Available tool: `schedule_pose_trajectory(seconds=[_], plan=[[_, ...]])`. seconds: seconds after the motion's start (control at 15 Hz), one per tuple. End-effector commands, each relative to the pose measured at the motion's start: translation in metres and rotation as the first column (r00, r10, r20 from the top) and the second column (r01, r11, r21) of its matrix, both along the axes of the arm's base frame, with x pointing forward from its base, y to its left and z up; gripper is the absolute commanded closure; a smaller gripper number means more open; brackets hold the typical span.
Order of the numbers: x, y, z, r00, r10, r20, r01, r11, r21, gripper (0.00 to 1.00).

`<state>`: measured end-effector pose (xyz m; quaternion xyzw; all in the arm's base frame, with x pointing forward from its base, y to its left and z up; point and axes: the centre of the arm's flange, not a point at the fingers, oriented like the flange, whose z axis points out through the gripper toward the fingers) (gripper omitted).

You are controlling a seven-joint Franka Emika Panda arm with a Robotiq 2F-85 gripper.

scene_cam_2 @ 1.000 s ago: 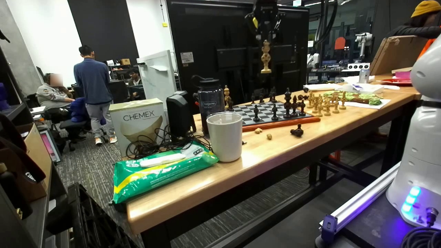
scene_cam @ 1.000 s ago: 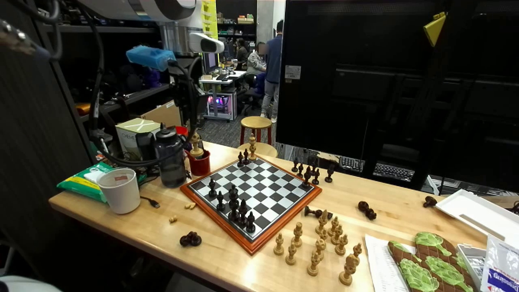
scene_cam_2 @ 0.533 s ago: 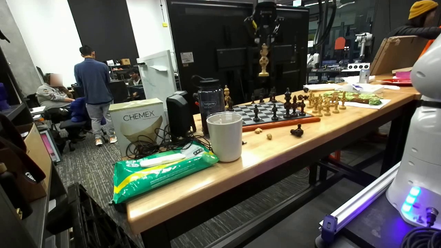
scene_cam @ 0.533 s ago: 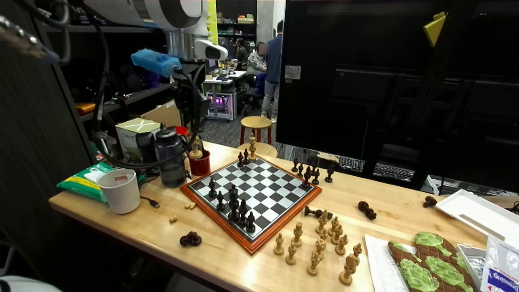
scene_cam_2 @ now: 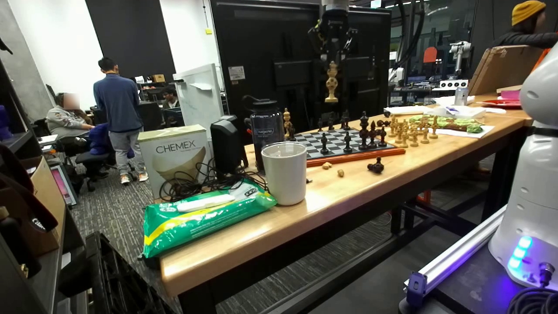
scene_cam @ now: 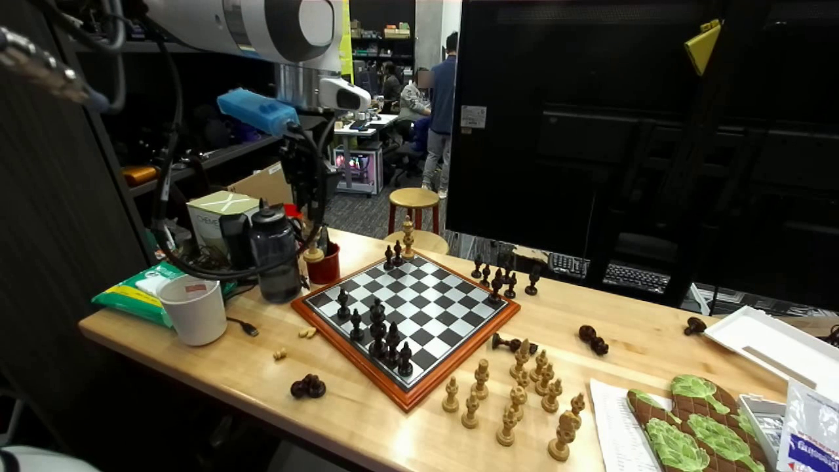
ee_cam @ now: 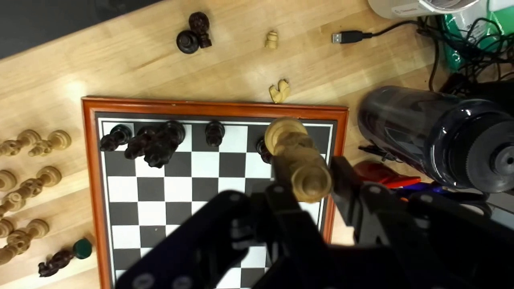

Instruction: Pick up a brown chess piece and put it on the chess board

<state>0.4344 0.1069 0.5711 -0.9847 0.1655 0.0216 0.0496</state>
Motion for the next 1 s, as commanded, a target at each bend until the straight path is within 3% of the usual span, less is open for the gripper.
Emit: schedule_pose_trajectory(seconds=[0.0,0.4,0.93], plan=[[0.000,0.001,-0.006,1.000,0.020,0.002,-0.020,0.999,0.036,0.92],[0.005,-0.001,-0.017,1.000,0.028,-0.013,-0.027,0.999,0.046,0.92],[0.012,-0.005,-0.036,1.000,-0.006,-0.002,0.006,1.000,-0.001,0.92]])
